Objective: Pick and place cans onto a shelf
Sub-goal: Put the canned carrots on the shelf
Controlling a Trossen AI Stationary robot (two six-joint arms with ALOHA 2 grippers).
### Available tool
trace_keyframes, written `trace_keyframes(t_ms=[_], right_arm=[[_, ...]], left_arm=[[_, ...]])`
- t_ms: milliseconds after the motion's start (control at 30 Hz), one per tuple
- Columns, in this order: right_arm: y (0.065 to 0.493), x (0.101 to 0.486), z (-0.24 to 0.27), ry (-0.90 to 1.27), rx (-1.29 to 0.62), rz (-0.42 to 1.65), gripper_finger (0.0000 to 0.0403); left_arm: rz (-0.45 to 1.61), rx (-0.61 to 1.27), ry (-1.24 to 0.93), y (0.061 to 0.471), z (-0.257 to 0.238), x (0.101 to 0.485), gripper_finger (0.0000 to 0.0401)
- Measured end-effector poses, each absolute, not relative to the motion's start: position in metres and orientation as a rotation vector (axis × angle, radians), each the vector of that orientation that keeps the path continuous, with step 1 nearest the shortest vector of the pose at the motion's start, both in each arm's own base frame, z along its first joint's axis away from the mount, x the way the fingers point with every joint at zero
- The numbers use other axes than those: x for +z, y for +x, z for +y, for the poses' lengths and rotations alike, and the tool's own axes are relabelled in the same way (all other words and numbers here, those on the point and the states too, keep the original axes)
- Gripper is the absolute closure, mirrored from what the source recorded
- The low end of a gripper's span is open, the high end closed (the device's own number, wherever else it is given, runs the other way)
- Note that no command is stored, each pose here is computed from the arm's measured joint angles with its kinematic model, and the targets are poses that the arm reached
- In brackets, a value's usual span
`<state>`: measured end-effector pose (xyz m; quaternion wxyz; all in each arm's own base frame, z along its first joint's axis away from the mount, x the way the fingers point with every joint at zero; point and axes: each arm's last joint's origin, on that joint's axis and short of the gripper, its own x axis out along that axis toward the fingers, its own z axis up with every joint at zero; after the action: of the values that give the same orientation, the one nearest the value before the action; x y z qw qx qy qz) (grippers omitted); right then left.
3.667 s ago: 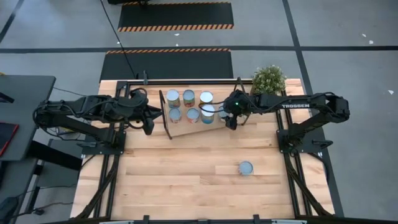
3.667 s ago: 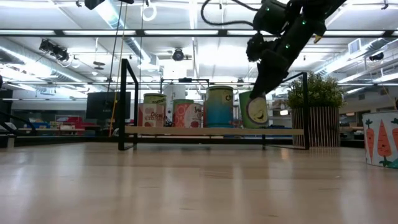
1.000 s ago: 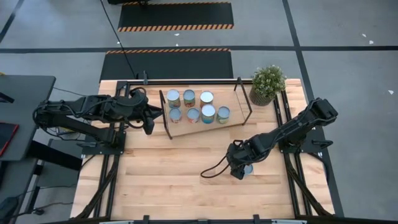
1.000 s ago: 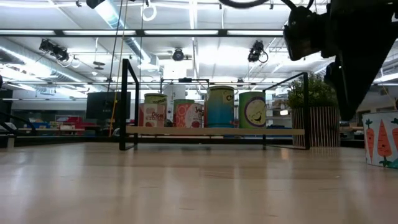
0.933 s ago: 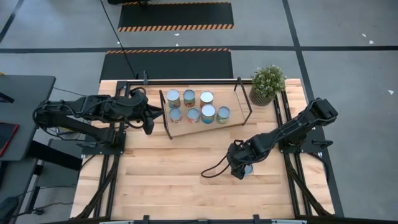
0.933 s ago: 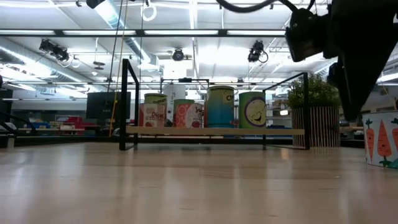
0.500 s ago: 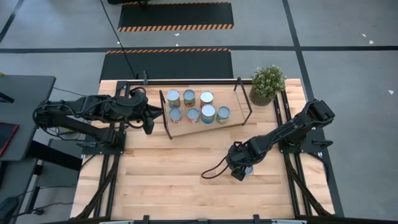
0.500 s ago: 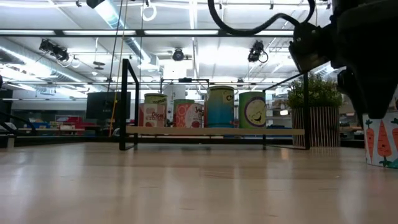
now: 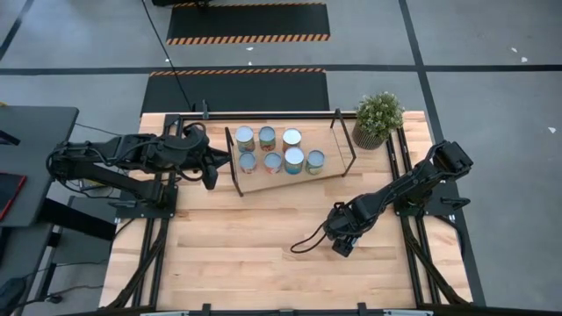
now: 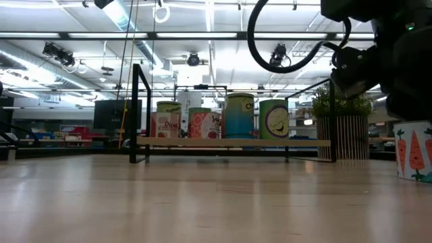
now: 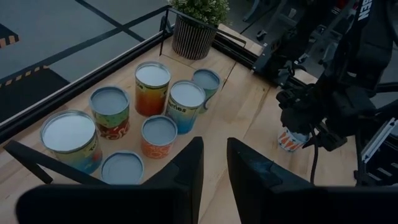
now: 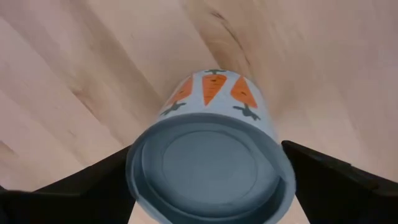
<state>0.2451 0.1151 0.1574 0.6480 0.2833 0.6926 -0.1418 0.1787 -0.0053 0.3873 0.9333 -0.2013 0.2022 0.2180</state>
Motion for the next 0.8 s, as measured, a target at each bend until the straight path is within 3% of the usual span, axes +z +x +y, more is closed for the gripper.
trace_keyframes(t_ms=[200, 533, 800], right_arm=[[0.247, 0.157, 0.113, 0.653, -0.32, 1.567, 0.0034], [0.247, 0.158, 0.112, 0.644, -0.302, 1.57, 0.0085], [0.252, 0.159, 0.105, 0.657, -0.286, 1.57, 0.0089]], left_arm=[[0.414, 0.446, -0.412, 0.179, -0.005, 0.387, 0.0323], [0.414, 0.446, -0.412, 0.179, -0.005, 0.387, 0.0323], [0.414, 0.446, -0.412, 0.179, -0.005, 0.387, 0.0323]])
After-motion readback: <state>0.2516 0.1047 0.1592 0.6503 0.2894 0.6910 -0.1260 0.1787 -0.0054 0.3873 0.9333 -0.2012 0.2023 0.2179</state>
